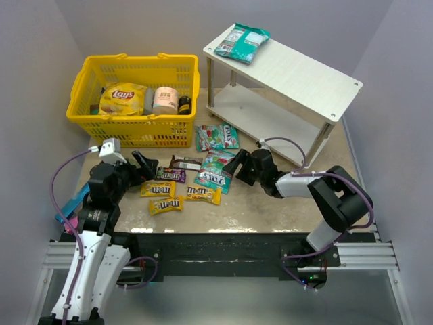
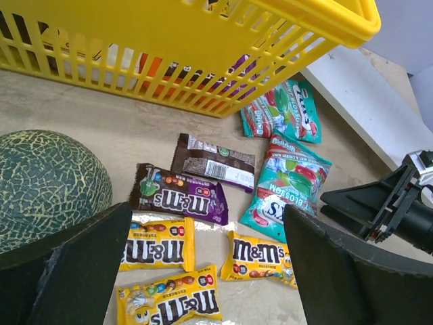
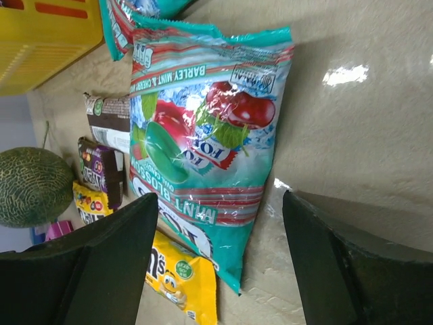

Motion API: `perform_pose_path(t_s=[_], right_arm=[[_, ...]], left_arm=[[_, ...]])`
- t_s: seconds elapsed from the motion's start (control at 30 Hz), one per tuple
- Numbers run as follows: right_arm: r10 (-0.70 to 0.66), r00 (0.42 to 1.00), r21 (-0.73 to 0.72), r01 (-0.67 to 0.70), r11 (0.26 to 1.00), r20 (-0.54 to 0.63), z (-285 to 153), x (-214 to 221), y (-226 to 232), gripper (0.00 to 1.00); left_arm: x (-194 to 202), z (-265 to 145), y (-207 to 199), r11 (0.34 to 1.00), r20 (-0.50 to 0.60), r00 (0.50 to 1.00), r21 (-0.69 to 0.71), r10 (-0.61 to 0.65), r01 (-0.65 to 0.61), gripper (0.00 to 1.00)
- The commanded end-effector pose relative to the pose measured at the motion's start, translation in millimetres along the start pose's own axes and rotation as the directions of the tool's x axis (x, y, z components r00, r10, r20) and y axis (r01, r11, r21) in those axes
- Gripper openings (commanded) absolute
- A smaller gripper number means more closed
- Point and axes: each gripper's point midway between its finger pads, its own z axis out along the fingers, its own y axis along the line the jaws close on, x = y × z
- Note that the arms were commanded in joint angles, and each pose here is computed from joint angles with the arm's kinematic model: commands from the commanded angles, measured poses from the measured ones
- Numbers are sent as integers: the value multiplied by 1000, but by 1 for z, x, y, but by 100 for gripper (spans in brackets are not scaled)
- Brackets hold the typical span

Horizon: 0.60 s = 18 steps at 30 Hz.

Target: Place and organize the candy bags onto the shelf

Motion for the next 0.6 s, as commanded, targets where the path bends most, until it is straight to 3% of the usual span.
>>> perform_pose_path(t_s=[0.0, 0.3, 0.4, 0.43, 0.53, 0.57], right_arm=[[37, 999, 25, -37, 999, 22, 6, 5, 3, 78], [123, 992, 101, -123, 987, 13, 22, 23, -13, 75], [126, 991, 115, -129, 985, 31, 24, 20, -15, 61], [127, 991, 123, -131, 984, 40, 25, 18, -17, 49], [117, 992, 140, -122, 983, 39, 24, 19, -19, 41], [110, 993, 144, -115, 983, 43, 24, 17, -20, 31]], left_arm=[[0, 2, -2, 1000, -3, 1000, 7, -3, 3, 100], [-1, 1, 2, 1000, 7, 1000, -12, -5, 5, 100], [-1, 1, 2, 1000, 5, 1000, -13, -7, 7, 100], [-1, 1, 2, 1000, 6, 1000, -14, -5, 5, 100], [-1, 2, 1, 1000, 2, 1000, -9, -7, 7, 99], [0, 2, 1, 1000, 0, 1000, -9, -5, 5, 99]])
